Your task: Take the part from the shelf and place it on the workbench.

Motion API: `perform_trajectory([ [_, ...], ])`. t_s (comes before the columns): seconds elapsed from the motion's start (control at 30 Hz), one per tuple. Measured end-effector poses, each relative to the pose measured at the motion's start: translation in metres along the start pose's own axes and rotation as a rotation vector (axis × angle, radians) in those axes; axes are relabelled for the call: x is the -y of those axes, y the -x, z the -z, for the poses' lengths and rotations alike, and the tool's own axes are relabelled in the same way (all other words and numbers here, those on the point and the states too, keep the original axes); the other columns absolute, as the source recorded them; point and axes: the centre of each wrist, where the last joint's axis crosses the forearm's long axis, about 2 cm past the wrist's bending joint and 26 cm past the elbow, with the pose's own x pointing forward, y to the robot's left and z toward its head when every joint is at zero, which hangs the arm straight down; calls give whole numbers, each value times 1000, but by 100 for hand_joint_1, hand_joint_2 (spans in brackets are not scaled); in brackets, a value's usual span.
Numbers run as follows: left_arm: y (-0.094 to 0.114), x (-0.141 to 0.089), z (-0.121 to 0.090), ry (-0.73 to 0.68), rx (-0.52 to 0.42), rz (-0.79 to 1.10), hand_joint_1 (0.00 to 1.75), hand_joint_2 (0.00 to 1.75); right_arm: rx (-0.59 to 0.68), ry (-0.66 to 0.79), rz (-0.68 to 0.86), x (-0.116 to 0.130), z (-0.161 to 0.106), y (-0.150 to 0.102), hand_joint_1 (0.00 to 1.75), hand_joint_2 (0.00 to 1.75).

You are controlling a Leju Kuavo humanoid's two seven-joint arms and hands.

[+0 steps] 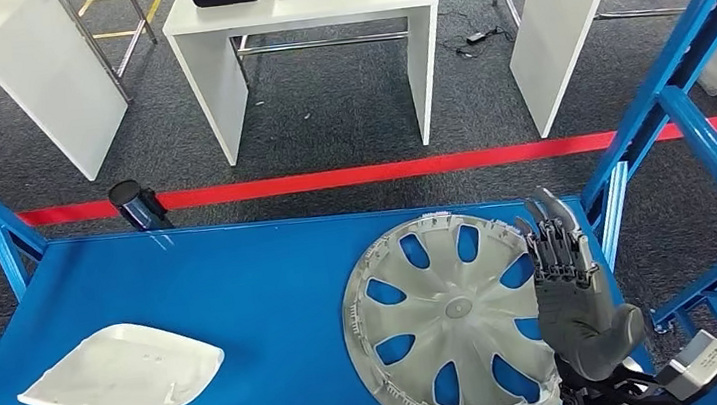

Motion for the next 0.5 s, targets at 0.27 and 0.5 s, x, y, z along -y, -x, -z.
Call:
perform_trajectory([
  [0.27, -1, 1, 0, 1, 1, 0, 0, 0, 3, 0, -1, 0, 1, 0, 0, 0],
  [0.5, 0, 0, 0, 1, 1, 0, 0, 0, 0, 1, 0, 0, 0, 0, 0, 0],
])
